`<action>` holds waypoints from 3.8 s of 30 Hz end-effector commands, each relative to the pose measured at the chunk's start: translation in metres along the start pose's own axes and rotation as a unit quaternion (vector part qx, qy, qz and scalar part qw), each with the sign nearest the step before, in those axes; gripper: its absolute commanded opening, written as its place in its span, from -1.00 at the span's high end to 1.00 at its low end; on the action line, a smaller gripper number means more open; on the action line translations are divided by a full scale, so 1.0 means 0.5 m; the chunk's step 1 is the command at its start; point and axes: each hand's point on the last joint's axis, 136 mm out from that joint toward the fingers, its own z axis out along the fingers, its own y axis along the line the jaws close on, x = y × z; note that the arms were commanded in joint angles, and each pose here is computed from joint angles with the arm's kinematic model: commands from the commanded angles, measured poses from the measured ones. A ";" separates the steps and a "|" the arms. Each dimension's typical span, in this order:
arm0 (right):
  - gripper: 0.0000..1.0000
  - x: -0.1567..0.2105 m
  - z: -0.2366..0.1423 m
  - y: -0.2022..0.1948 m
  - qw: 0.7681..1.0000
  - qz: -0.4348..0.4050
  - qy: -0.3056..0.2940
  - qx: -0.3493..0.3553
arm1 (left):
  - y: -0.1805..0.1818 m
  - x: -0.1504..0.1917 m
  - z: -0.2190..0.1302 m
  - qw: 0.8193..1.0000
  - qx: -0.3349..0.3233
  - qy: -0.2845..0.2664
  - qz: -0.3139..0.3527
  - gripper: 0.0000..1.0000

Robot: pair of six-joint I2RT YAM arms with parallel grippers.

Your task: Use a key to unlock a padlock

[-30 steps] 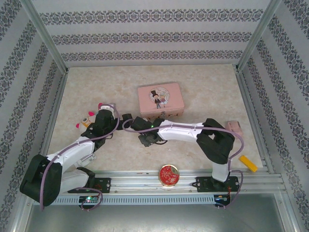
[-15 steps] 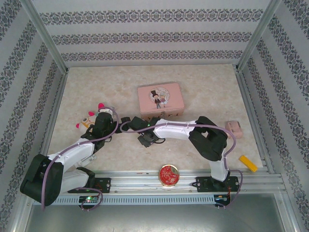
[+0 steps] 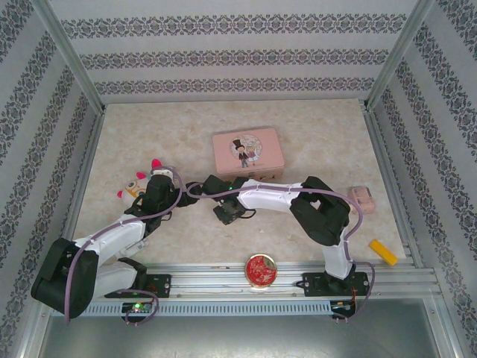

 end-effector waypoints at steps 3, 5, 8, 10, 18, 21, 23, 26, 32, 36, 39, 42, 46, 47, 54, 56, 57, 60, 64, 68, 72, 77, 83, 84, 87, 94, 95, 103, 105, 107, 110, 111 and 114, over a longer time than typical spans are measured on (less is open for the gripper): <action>0.35 -0.050 0.026 -0.021 0.999 0.033 -0.028 0.007 | 0.007 0.001 -0.002 1.000 0.001 0.000 -0.008 -0.98; 0.36 -0.056 0.024 -0.018 0.999 0.036 -0.032 0.000 | 0.006 0.000 -0.002 1.000 0.002 0.001 -0.007 -0.98; 0.37 -0.062 0.021 -0.021 0.999 0.039 -0.035 -0.005 | 0.008 0.000 -0.003 1.000 0.001 0.000 -0.007 -0.98; 0.39 -0.063 0.019 -0.021 0.998 0.041 -0.036 -0.011 | 0.007 0.001 -0.002 1.000 0.002 0.002 -0.006 -0.98; 0.44 -0.076 0.005 -0.012 0.997 0.039 -0.055 -0.026 | 0.008 0.003 0.002 1.000 0.001 0.003 -0.008 -0.98; 0.44 -0.076 0.005 -0.011 0.997 0.037 -0.056 -0.026 | 0.008 0.003 0.004 1.000 0.002 0.004 -0.009 -0.98; 0.44 -0.077 0.004 -0.008 0.997 0.035 -0.056 -0.027 | 0.007 0.002 0.004 1.000 0.003 0.004 -0.009 -0.98; 0.44 -0.078 0.003 -0.003 0.997 0.031 -0.057 -0.029 | 0.006 0.003 0.005 1.000 0.003 0.005 -0.009 -0.98; 0.44 -0.086 -0.008 0.002 0.997 0.024 -0.067 -0.026 | 0.007 0.003 0.005 1.000 0.003 0.006 -0.010 -0.98; 0.44 -0.089 -0.018 0.002 0.997 0.019 -0.075 -0.022 | 0.006 0.003 0.005 1.000 0.004 0.006 -0.010 -0.98; 0.44 -0.090 -0.022 0.003 0.997 0.017 -0.078 -0.021 | 0.007 0.004 0.005 1.000 0.003 0.006 -0.011 -0.98; 0.44 -0.091 -0.026 0.006 0.996 0.014 -0.081 -0.022 | 0.007 0.005 0.006 1.000 0.003 0.006 -0.012 -0.99; 0.43 -0.092 -0.030 0.009 0.996 0.011 -0.082 -0.022 | 0.009 0.005 0.007 1.000 0.002 0.006 -0.014 -0.98; 0.42 -0.091 -0.030 0.011 0.996 0.010 -0.082 -0.023 | 0.010 0.005 0.007 1.000 0.002 0.006 -0.014 -0.99; 0.41 -0.087 -0.021 0.002 0.997 0.012 -0.077 -0.010 | 0.007 0.004 0.007 1.000 0.004 0.006 -0.014 -0.98; 0.41 -0.082 -0.019 -0.002 0.997 0.013 -0.072 -0.006 | 0.007 0.004 0.007 1.000 0.004 0.006 -0.014 -0.98; 0.41 -0.080 -0.018 -0.004 0.997 0.016 -0.070 -0.004 | 0.007 0.004 0.006 1.000 0.004 0.006 -0.014 -0.98; 0.38 -0.067 -0.016 -0.008 0.998 0.022 -0.057 -0.007 | 0.009 0.003 0.005 1.000 0.001 0.005 -0.015 -0.98; 0.37 -0.044 -0.010 -0.003 0.999 0.030 -0.035 -0.020 | 0.014 -0.001 0.003 1.000 -0.003 0.003 -0.017 -0.98; 0.38 -0.020 -0.002 -0.002 0.999 0.036 -0.017 -0.024 | 0.018 -0.005 0.002 1.000 -0.007 0.001 -0.021 -0.98; 0.39 -0.007 0.002 -0.003 0.999 0.037 -0.006 -0.024 | 0.021 -0.008 0.002 1.000 -0.010 0.001 -0.023 -0.99; 0.41 0.001 0.006 -0.005 0.999 0.037 0.000 -0.021 | 0.021 -0.011 0.001 1.000 -0.009 0.000 -0.025 -0.98; 0.50 0.004 -0.002 -0.007 0.999 0.042 0.002 -0.019 | 0.021 -0.011 0.000 1.000 -0.006 0.001 -0.028 -0.98; 0.54 0.005 -0.005 -0.007 0.999 0.043 0.000 -0.019 | 0.021 -0.011 0.000 1.000 -0.006 0.002 -0.028 -0.98; 0.71 0.007 -0.013 -0.009 0.999 0.047 -0.004 -0.018 | 0.022 -0.011 -0.001 1.000 -0.007 0.001 -0.029 -0.98; 1.00 -0.012 -0.036 -0.013 0.998 0.060 -0.032 -0.016 | 0.019 -0.011 -0.001 1.000 -0.002 0.001 -0.024 -0.98; 1.00 -0.018 -0.043 -0.014 0.997 0.064 -0.039 -0.016 | 0.017 -0.014 -0.002 1.000 0.000 -0.001 -0.023 -0.98; 1.00 -0.058 -0.139 -0.031 0.986 0.108 -0.125 -0.027 | -0.005 -0.027 -0.018 0.999 0.028 -0.015 -0.017 -0.98; 1.00 -0.064 -0.166 -0.039 0.981 0.123 -0.149 -0.031 | -0.016 -0.035 -0.025 0.999 0.042 -0.022 -0.014 -0.98; 1.00 -0.073 -0.203 -0.049 0.974 0.138 -0.177 -0.036 | -0.032 -0.046 -0.034 0.998 0.060 -0.030 -0.009 -0.98; 1.00 -0.085 -0.250 -0.064 0.965 0.151 -0.211 -0.039 | -0.064 -0.064 -0.051 0.994 0.098 -0.046 0.004 -0.99; 1.00 -0.088 -0.266 -0.068 0.962 0.155 -0.221 -0.039 | -0.074 -0.068 -0.056 0.992 0.112 -0.051 0.007 -0.98; 1.00 -0.097 -0.307 -0.080 0.954 0.161 -0.249 -0.039 | -0.106 -0.086 -0.075 0.985 0.155 -0.074 0.017 -0.98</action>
